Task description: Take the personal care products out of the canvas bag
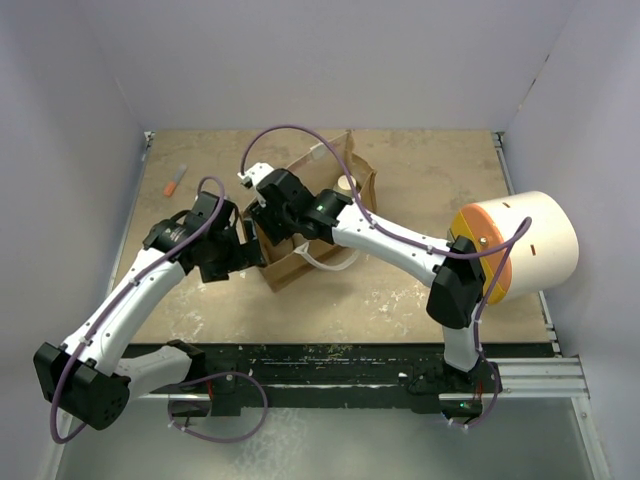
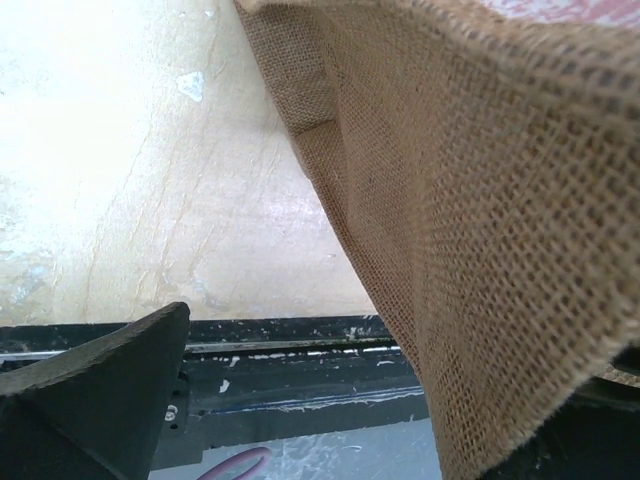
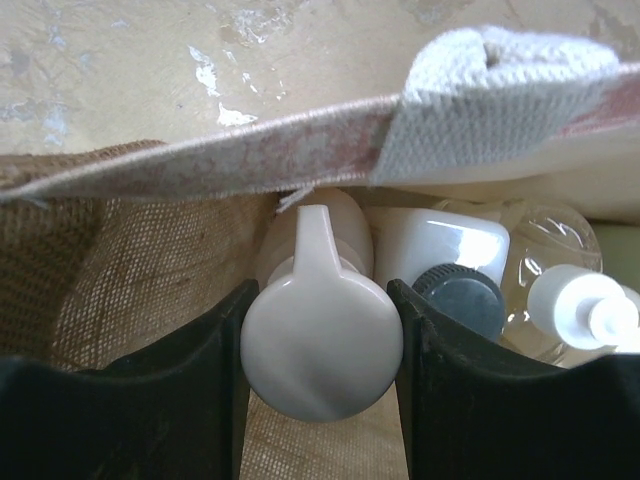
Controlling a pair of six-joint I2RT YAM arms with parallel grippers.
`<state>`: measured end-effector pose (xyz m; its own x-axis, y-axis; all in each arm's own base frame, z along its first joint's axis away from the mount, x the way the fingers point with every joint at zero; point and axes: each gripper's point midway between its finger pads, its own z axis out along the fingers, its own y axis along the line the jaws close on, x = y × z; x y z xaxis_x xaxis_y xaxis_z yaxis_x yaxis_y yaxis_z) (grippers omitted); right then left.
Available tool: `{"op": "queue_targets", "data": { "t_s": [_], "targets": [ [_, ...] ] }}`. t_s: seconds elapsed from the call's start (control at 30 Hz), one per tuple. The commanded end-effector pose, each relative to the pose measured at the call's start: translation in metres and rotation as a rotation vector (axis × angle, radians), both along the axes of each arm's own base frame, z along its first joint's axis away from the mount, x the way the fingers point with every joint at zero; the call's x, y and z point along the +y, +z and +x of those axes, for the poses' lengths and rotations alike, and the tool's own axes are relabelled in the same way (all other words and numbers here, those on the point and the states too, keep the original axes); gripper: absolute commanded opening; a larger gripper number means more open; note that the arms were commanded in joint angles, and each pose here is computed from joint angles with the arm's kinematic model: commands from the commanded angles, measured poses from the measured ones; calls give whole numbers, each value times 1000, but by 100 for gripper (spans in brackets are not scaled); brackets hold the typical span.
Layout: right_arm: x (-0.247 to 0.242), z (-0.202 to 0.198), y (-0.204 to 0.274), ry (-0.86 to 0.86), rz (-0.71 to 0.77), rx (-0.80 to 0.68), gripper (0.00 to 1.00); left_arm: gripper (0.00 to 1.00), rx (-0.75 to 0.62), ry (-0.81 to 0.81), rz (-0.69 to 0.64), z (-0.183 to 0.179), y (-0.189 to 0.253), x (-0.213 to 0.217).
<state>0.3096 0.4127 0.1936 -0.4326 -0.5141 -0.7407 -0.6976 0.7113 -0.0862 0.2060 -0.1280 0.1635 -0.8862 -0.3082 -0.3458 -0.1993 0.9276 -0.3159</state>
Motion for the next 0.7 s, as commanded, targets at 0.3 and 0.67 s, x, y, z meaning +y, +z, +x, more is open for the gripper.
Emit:
{"op": "queue_targets", "data": {
  "t_s": [0.3,0.67],
  "targets": [
    [-1,2,151,-224,399,-50,0,99,-122,-7,-1,-1,29,10],
    [-27,-2,194,-382,567,107,0,99,-183,-8,-38,-1,49,8]
  ]
}}
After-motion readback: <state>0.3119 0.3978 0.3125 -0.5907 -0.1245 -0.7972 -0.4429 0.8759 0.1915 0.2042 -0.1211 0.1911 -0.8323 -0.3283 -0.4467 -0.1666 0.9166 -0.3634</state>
